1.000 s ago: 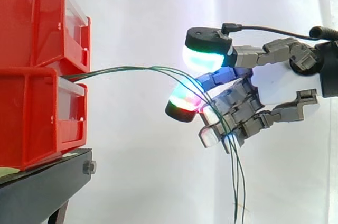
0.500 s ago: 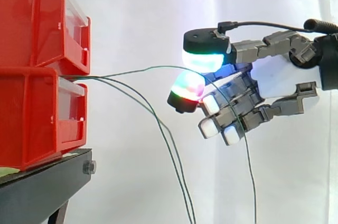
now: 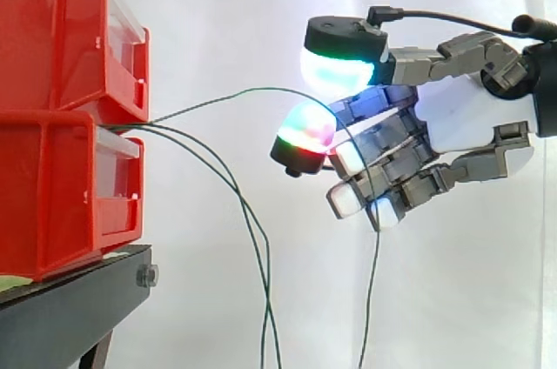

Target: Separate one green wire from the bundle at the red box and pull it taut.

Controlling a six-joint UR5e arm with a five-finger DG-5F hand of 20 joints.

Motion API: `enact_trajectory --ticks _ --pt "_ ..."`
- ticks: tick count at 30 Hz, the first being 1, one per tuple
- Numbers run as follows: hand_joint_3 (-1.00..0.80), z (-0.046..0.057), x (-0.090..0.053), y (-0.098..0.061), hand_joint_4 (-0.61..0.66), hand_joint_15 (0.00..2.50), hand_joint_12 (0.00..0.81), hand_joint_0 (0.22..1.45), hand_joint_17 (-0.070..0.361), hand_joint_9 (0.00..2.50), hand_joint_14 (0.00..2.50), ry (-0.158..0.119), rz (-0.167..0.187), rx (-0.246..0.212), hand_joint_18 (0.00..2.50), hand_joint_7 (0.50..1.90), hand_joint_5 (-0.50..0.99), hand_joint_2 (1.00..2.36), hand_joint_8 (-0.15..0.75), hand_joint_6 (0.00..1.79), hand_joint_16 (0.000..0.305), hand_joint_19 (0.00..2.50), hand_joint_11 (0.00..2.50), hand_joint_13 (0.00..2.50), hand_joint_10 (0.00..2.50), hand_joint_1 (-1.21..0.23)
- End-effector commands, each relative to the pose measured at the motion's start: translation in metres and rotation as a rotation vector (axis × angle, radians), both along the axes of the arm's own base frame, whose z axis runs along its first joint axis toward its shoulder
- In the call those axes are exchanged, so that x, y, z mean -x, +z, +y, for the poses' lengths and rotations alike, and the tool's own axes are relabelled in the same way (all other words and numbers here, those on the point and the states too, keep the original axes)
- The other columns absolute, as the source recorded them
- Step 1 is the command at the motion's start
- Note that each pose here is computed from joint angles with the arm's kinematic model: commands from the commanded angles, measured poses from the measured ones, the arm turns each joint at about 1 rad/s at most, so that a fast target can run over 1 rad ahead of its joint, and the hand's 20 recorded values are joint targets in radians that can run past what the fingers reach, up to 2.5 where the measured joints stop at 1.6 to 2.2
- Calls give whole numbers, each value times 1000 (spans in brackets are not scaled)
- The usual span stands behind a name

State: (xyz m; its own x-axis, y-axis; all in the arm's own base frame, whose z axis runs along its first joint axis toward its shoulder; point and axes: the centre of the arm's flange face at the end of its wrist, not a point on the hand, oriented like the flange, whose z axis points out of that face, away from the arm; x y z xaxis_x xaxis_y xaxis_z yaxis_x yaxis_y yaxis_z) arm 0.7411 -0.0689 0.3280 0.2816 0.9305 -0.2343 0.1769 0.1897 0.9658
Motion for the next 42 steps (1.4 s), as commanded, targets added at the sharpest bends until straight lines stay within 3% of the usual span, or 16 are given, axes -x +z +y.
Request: enact_trajectory --ticks 1,5,16,19,23,29,35,42 --pt "-386 2 0 0 136 583 360 595 129 1125 22 3 -3 -14 877 919 -178 1009 275 897 57 720 711 1007 25 -706" --pt "-192 8 0 0 45 580 354 614 128 1151 21 8 -5 -33 898 989 -173 1021 274 929 57 713 717 1024 25 -769" --pt "-96 14 0 -1 10 584 359 615 127 1181 23 13 -9 -55 910 1043 -161 1026 274 944 56 717 728 1035 27 -767" --pt "-84 17 1 -2 16 587 357 610 127 1212 21 14 -5 -77 907 1056 -157 1026 279 943 56 727 743 1037 26 -764" --pt "-97 22 3 -4 21 639 360 610 126 1291 24 12 -2 -140 903 1055 -157 1025 288 942 56 739 942 1065 28 -740" --pt "-138 25 9 -8 25 656 357 615 127 1284 23 -1 21 -232 908 1027 -164 1024 282 942 56 730 970 1075 27 -723" --pt "-146 27 11 -9 25 674 361 617 127 1246 24 3 23 -289 907 1033 -167 1023 278 941 56 729 936 1085 27 -721" --pt "-147 20 16 -23 20 655 362 618 127 1207 24 -3 38 -315 902 1023 -168 1024 283 942 57 717 871 1089 26 -719"
